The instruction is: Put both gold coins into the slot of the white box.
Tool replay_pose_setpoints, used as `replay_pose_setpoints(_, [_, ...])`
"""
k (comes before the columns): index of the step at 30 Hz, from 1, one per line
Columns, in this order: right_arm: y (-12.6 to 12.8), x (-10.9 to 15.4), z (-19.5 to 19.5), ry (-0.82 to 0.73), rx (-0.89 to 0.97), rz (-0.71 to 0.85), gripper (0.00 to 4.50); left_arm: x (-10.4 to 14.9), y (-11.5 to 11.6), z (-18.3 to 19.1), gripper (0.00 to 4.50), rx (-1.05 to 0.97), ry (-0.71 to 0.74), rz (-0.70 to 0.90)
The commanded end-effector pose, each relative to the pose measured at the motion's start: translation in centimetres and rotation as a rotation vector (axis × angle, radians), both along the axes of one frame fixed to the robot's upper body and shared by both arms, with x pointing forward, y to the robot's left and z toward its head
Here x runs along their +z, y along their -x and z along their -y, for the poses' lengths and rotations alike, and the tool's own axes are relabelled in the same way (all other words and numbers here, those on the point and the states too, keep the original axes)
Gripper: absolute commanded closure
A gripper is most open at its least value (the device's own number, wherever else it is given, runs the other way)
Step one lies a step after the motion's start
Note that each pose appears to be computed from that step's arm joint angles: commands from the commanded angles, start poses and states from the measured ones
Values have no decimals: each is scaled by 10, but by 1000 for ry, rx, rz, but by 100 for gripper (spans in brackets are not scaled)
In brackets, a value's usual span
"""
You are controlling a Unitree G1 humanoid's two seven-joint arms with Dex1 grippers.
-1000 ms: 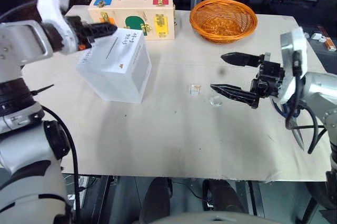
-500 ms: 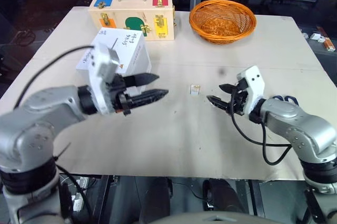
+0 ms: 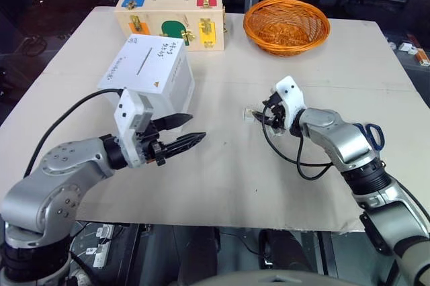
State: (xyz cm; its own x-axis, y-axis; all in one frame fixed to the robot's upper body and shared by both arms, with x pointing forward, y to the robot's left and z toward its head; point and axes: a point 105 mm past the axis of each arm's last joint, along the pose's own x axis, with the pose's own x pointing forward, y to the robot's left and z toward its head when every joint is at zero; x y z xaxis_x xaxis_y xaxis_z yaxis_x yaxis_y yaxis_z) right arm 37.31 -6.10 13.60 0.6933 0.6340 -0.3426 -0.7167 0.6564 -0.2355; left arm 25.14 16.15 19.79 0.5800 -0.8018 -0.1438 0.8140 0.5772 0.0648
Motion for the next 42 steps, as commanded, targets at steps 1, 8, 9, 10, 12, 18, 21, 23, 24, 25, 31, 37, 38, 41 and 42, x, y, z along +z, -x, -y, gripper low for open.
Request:
replay_pose_setpoints(1, [1, 16, -7, -13, 54, 46, 211, 13, 6, 1, 156, -1, -13, 69])
replay_pose_setpoints(8, [-2, 15, -9, -8, 73, 49, 211, 12, 8, 3, 156, 9, -20, 72])
replay_pose_setpoints(9, [-3, 15, -10, -9, 72, 49, 211, 12, 8, 3, 156, 10, -20, 72])
replay_pose_setpoints(10, [-4, 15, -10, -8, 72, 50, 211, 13, 8, 2, 156, 11, -21, 72])
replay_pose_setpoints(12, [-5, 14, -11, -8, 73, 48, 211, 13, 8, 2, 156, 12, -23, 72])
replay_pose_setpoints(18, [-8, 14, -11, -8, 72, 47, 287, 13, 9, 1, 156, 15, -26, 70])
replay_pose_setpoints(21, [-9, 13, -11, -3, 74, 48, 287, 12, 9, 0, 156, 17, -24, 68])
replay_pose_setpoints(23, [-9, 13, -11, -2, 75, 48, 287, 12, 10, 1, 156, 17, -24, 67])
replay_pose_setpoints(24, [-9, 13, -11, -2, 75, 48, 287, 12, 10, 0, 156, 17, -24, 66])
replay_pose_setpoints(25, [-9, 13, -11, -3, 75, 48, 287, 12, 10, 0, 156, 16, -24, 66])
replay_pose_setpoints(31, [-9, 14, -12, -7, 76, 52, 287, 11, 10, 0, 156, 18, -22, 63])
replay_pose_setpoints(37, [-9, 14, -12, -9, 75, 52, 417, 10, 10, -3, 156, 20, -24, 58])
replay_pose_setpoints(38, [-9, 14, -12, -9, 75, 52, 435, 10, 10, -3, 156, 21, -24, 58])
replay_pose_setpoints(41, [-8, 15, -12, -10, 80, 53, 435, 9, 11, -3, 156, 15, -23, 55])
replay_pose_setpoints(42, [-8, 15, -12, -10, 81, 52, 435, 9, 11, -2, 156, 13, -23, 53])
